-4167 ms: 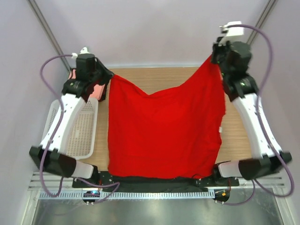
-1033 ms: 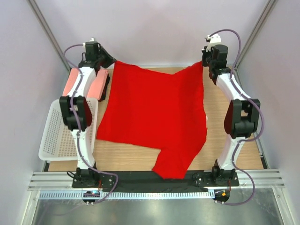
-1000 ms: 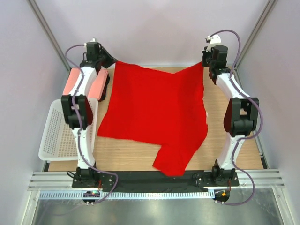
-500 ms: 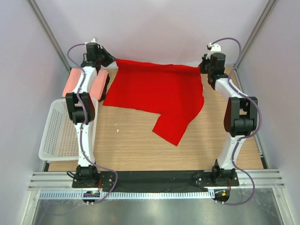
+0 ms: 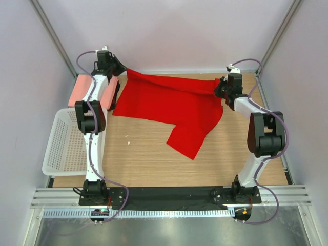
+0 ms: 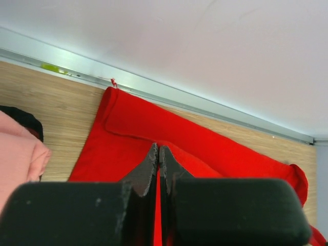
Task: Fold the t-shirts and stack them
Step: Fold the tshirt
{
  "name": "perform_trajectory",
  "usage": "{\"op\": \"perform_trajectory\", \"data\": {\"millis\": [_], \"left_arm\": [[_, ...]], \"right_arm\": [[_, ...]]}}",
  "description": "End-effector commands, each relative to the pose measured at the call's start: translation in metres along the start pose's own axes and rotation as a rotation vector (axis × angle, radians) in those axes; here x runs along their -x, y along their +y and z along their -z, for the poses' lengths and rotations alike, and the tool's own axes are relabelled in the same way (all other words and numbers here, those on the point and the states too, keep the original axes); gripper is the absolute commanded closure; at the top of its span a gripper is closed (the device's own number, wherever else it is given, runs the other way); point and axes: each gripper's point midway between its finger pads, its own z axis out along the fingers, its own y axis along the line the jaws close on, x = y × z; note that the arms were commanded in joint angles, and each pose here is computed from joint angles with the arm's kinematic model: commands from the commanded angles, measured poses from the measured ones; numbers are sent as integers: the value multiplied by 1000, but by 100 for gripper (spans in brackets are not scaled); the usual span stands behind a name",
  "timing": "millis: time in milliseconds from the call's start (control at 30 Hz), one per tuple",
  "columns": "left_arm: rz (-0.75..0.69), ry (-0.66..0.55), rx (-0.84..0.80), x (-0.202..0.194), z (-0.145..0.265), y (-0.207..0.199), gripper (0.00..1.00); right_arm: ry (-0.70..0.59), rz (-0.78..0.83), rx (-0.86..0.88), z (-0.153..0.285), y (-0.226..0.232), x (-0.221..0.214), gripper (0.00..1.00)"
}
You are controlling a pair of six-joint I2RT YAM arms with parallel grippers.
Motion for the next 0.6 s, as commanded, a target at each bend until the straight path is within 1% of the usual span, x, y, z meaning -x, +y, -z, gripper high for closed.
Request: {"op": "perform_trajectory", "data": {"millis": [0, 133, 200, 267, 300, 333, 367, 400, 433, 500, 533, 567], "left_arm": [[-64, -57, 20, 18, 5, 1, 100], [-72, -26, 47, 8, 8, 9, 100], [-72, -21, 64, 5, 11, 12, 100], [-68, 5, 82, -6, 16, 17, 100], [-70, 16, 89, -11, 18, 17, 100], [-79, 5, 92, -9, 24, 9, 100], [-78, 38, 116, -25, 25, 17, 100], [-77, 45, 123, -30, 27, 16, 100], [-99, 51, 116, -35, 32, 6, 100], [-119, 78, 154, -52, 36, 11, 100], [-132, 92, 163, -62, 37, 8, 100], [-134, 98, 177, -66, 40, 8, 100]], "right_arm": [[-1, -58, -10, 7, 7, 1, 99], [79, -94, -49, 12, -1, -23, 99], [96, -115, -60, 15, -3, -31, 99], [118, -153, -57, 17, -1, -38, 99], [169, -169, -78, 19, -4, -52, 99], [190, -187, -88, 19, -5, -57, 99], [202, -204, -104, 19, -7, -60, 99], [250, -213, -135, 20, -12, -73, 99], [270, -218, -160, 21, -17, -78, 99], [287, -228, -213, 21, -25, -83, 99], [328, -230, -231, 21, -28, -95, 99], [340, -231, -238, 20, -29, -97, 99]]}}
